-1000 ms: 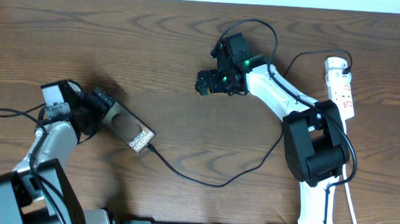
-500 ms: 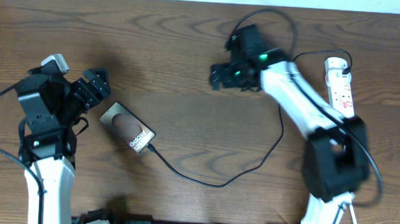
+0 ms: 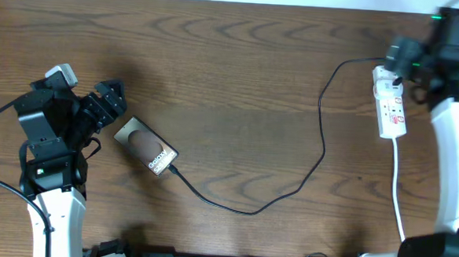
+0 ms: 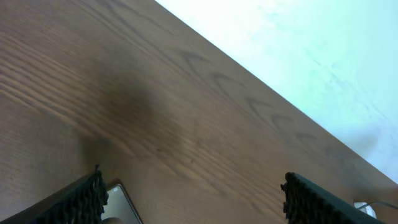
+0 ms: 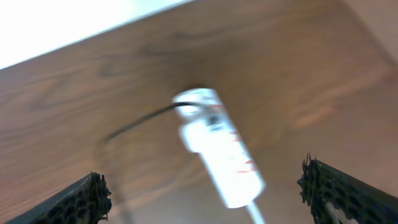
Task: Plug charger to phone and switch on socket
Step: 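Move the right gripper over the white power strip's switch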
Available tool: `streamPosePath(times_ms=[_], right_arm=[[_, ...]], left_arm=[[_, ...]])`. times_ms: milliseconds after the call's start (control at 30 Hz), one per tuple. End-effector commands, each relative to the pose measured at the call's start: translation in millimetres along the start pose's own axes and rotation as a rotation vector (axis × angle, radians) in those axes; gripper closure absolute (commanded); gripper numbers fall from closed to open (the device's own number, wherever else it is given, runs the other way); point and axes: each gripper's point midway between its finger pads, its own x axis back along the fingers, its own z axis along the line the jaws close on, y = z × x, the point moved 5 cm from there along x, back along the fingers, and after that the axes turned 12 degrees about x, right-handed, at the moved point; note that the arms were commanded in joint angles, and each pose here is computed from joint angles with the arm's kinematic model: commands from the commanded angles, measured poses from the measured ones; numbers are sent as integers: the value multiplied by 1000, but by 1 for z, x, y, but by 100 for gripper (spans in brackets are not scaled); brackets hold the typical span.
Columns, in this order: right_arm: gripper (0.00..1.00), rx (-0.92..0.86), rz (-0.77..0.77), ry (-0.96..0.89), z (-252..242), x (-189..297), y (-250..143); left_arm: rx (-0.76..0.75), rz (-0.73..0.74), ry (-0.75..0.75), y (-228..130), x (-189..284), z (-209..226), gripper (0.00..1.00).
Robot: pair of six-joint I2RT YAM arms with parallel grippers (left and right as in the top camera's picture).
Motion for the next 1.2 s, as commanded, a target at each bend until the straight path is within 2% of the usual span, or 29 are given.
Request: streamPosePath(times_ms=[0,167,200,233,367,633,1000,1167], right_arm=[[1,37,84,24,-33,-31,-16],[1,157,150,236,-42,-74,-37],[1,178,158,292,-40,-84,-42],[1,195,185,430,-30,-109,-56],[1,204,243,560,-15,-142,-80],[1,208,321,602,-3,-177,-106],[1,232,266,586,-4,-182,-97],[1,241,228,641,8,-181,-92]], left_arm=[[-30,-8,-17,3,2,-6,12],[-30,-8,-17,3,2,-6,12],[-30,-8,-17,3,2,-6,12],[-30,-7,-17,3,2,-6,12],[-27,-1,-12,2,2,-5,12],[-26,0,-10,2,2,-5,12],[-23,5,-5,1,2,-4,12],[-21,7,-2,0,2,-3,12]])
